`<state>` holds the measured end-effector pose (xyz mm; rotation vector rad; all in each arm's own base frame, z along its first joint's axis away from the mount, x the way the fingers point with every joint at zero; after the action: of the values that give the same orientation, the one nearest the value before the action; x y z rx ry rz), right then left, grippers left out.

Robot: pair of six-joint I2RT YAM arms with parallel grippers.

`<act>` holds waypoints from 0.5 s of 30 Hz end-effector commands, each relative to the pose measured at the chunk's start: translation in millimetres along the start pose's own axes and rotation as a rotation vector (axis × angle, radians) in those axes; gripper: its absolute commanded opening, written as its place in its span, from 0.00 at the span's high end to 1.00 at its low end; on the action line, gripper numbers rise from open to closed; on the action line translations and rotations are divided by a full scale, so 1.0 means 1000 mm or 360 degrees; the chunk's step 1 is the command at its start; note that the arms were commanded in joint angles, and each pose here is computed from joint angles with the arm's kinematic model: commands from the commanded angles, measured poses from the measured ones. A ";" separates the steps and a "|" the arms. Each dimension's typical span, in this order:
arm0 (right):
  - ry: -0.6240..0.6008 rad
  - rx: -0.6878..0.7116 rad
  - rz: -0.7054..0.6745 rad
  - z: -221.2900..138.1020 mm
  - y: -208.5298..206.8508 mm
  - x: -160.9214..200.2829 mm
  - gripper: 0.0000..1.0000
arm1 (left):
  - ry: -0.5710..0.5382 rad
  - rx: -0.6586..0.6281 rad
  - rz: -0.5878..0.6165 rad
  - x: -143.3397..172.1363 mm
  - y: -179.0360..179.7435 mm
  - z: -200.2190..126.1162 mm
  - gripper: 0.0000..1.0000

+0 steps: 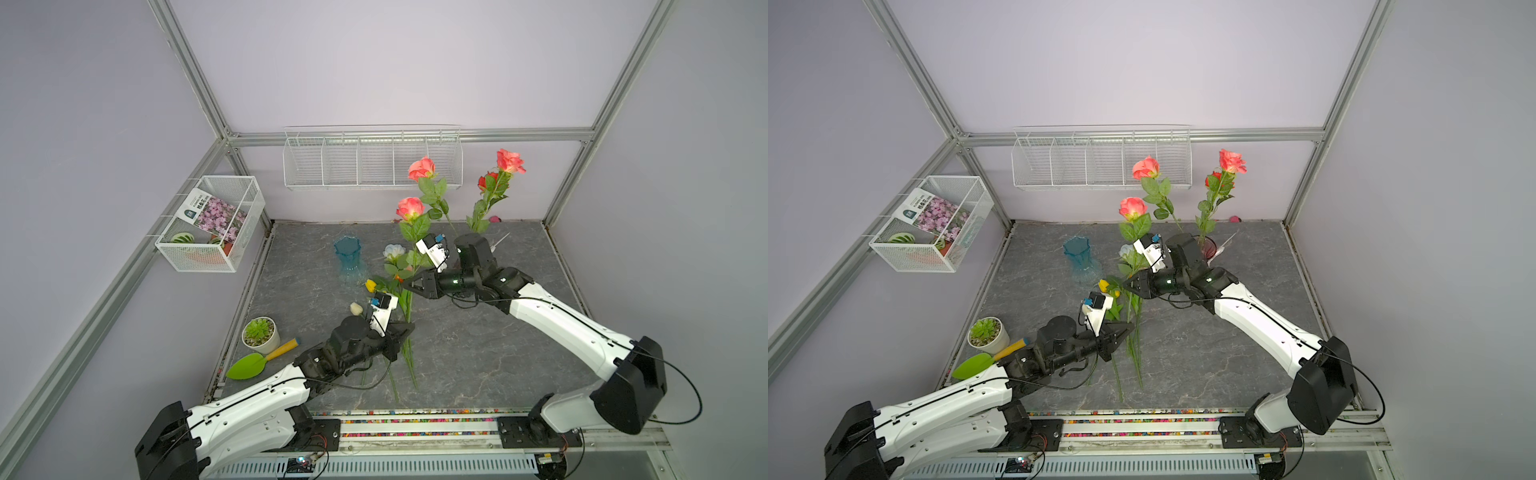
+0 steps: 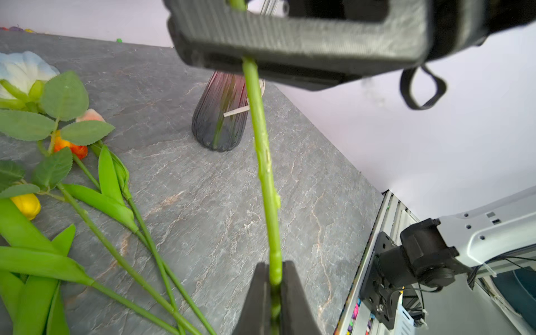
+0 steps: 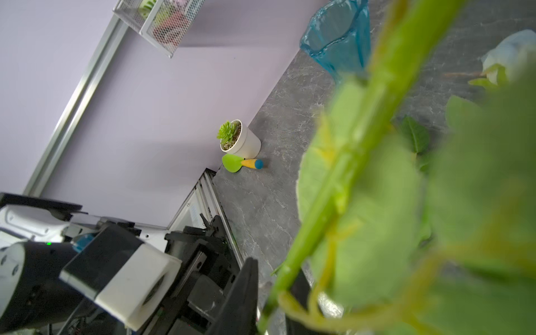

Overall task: Arrange the flowers in different vases according to their variety
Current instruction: Pick up the flower at the center of the board.

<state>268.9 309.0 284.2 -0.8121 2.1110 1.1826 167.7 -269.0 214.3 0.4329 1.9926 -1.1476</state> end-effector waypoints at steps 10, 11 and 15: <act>-0.0461 0.0628 -0.0415 -0.084 0.003 -0.044 1.00 | -0.0089 -0.0337 -0.0103 -0.011 0.025 -0.016 0.17; -0.0530 0.0716 -0.0468 -0.099 0.005 -0.050 1.00 | -0.0098 -0.0359 -0.0118 -0.010 0.028 -0.019 0.15; -0.0770 0.1070 -0.0612 -0.155 0.010 -0.073 1.00 | -0.0156 -0.0466 -0.0188 -0.003 0.044 -0.029 0.05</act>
<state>265.3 229.3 383.3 -0.6337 1.7736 0.6395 180.3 -237.4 211.4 0.2140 2.0518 -0.9830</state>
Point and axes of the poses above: each gripper's point midway between its finger pads, its own z axis out along the fingers, its own y axis along the line the jaws close on, x = y × z, the point moved 3 cm from there along -z, back along the fingers, and after that the axes turned 9 degrees about -z, right-handed, at the moved point
